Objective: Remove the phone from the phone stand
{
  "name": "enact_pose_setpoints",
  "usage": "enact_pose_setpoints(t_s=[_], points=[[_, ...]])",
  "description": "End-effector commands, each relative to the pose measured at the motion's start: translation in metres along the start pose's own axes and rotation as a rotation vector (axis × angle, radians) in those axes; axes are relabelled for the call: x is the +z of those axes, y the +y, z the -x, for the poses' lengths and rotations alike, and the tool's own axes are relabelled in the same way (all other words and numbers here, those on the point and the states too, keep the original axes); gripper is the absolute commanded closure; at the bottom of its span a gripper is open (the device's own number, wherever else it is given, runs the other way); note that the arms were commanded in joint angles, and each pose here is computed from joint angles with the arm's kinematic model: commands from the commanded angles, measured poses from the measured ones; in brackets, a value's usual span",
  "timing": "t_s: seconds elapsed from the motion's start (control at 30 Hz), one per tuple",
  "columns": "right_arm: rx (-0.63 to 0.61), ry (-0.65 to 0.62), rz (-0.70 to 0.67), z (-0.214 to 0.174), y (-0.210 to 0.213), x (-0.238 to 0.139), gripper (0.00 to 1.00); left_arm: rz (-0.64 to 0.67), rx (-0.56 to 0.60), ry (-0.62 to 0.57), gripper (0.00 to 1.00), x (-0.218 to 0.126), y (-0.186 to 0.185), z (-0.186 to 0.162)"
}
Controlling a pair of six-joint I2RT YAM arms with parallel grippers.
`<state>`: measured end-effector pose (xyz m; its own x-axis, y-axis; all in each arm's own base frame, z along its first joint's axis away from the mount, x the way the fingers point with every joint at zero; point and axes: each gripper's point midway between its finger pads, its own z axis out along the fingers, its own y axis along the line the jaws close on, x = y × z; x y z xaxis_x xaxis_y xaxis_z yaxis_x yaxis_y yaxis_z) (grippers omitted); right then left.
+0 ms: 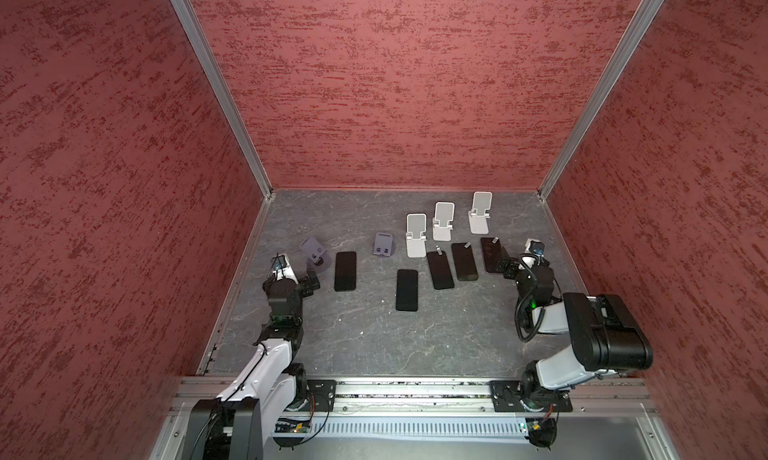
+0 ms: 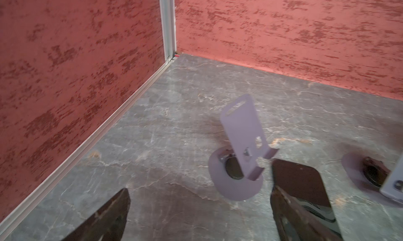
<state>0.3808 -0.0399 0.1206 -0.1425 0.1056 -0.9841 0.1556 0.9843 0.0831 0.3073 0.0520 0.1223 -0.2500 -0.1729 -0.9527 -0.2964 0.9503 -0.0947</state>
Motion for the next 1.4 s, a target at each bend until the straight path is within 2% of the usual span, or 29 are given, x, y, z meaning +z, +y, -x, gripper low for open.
enact_pose_setpoints(t_s=[0.0,0.27,0.57,0.83,1.37], points=[[0.007,-0.054,0.028,0.016,0.006,0.002,0.01,-0.106,-0.049,-0.139,0.01,0.002,-0.017,0.032],[0.007,-0.049,0.027,0.014,0.006,0.002,0.01,-0.116,-0.05,-0.151,0.01,0.029,-0.024,0.037],[0.008,-0.05,0.031,0.015,0.006,0.002,0.01,-0.158,0.006,-0.137,0.01,0.061,-0.042,0.016],[0.006,-0.05,0.032,0.015,0.007,0.002,0.01,-0.125,0.058,-0.027,0.01,0.079,-0.052,0.01],[0.006,-0.05,0.031,0.014,0.006,0.002,0.01,-0.127,0.06,-0.039,0.01,0.079,-0.053,0.011]])
